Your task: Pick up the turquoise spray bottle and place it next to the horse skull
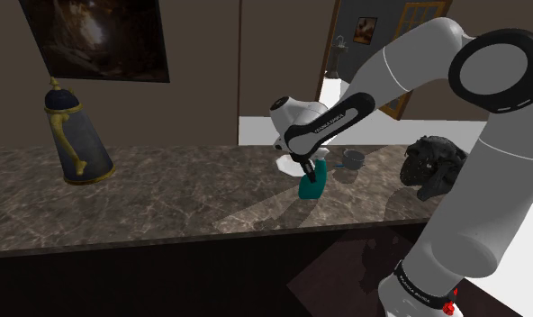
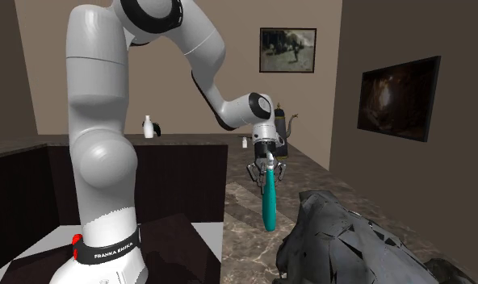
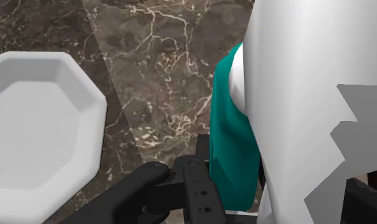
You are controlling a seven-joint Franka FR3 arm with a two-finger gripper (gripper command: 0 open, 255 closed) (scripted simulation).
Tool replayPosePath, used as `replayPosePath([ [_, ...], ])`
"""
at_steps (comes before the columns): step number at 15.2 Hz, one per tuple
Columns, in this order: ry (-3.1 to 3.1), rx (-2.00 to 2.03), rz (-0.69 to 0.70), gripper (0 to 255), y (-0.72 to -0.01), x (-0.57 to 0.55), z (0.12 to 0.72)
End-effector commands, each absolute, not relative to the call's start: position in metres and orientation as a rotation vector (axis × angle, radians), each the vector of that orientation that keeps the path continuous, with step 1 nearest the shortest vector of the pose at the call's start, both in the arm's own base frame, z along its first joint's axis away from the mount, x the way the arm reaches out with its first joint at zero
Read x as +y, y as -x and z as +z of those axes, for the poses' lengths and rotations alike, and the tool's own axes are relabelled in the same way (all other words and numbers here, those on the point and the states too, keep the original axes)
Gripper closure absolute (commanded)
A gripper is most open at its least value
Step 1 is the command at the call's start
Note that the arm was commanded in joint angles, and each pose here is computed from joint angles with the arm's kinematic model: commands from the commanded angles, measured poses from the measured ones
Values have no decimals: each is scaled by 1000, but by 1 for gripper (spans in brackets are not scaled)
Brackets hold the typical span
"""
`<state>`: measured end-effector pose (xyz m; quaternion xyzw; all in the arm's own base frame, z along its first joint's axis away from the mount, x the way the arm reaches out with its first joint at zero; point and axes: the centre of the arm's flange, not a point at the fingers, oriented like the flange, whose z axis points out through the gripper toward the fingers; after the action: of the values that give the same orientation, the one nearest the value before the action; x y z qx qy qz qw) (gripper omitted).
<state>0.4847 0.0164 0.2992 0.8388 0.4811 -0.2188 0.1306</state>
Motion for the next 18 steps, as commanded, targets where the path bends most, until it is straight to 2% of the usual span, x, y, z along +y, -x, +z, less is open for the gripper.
replayPosePath([
  [1,-2436,1397,-636,255,-485,16,299],
  [18,-2436,1397,-636,255,-485,16,389],
])
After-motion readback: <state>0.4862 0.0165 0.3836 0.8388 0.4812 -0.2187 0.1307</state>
